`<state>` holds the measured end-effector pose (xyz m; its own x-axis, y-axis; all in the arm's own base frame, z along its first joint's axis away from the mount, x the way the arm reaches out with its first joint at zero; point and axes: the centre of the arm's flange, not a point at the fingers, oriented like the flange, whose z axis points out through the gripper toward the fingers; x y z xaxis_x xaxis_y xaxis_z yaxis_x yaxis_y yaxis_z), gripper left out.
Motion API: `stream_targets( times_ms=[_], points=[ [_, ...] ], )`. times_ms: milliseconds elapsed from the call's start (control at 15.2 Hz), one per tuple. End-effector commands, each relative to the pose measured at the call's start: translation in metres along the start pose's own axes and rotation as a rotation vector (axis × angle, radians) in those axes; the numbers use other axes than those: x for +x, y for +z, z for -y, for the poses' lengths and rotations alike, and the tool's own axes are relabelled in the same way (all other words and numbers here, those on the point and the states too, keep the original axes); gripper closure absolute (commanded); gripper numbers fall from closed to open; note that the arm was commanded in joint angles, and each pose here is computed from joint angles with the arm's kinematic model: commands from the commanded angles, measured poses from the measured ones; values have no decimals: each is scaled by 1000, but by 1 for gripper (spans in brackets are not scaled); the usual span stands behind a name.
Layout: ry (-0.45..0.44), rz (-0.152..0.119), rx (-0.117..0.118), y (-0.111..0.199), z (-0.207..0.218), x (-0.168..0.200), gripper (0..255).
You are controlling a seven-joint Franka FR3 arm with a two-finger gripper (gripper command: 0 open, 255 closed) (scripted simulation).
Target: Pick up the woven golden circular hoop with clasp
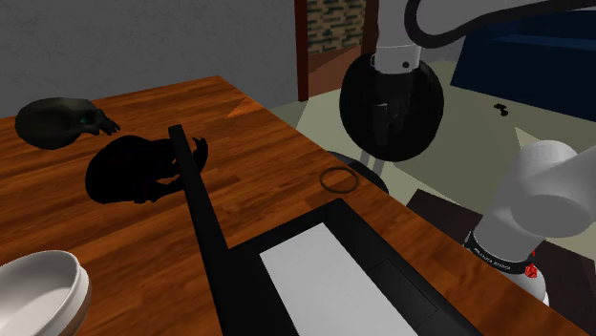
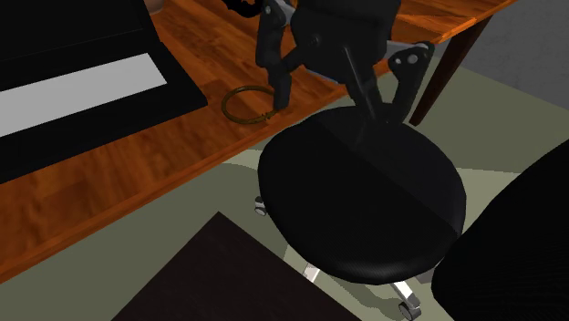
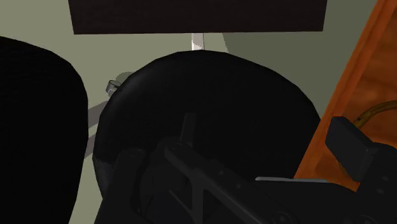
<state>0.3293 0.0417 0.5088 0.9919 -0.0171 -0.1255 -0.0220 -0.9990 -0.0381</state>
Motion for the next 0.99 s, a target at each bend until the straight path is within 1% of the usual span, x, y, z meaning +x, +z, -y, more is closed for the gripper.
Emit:
stream_targets(
  times_ms=[0,462,924],
  points=[
    [3,-25,5,8,23,8,0],
    [9,-105,19,26,99,38,0],
    [9,-105,19,63,98,43,0]
  ],
)
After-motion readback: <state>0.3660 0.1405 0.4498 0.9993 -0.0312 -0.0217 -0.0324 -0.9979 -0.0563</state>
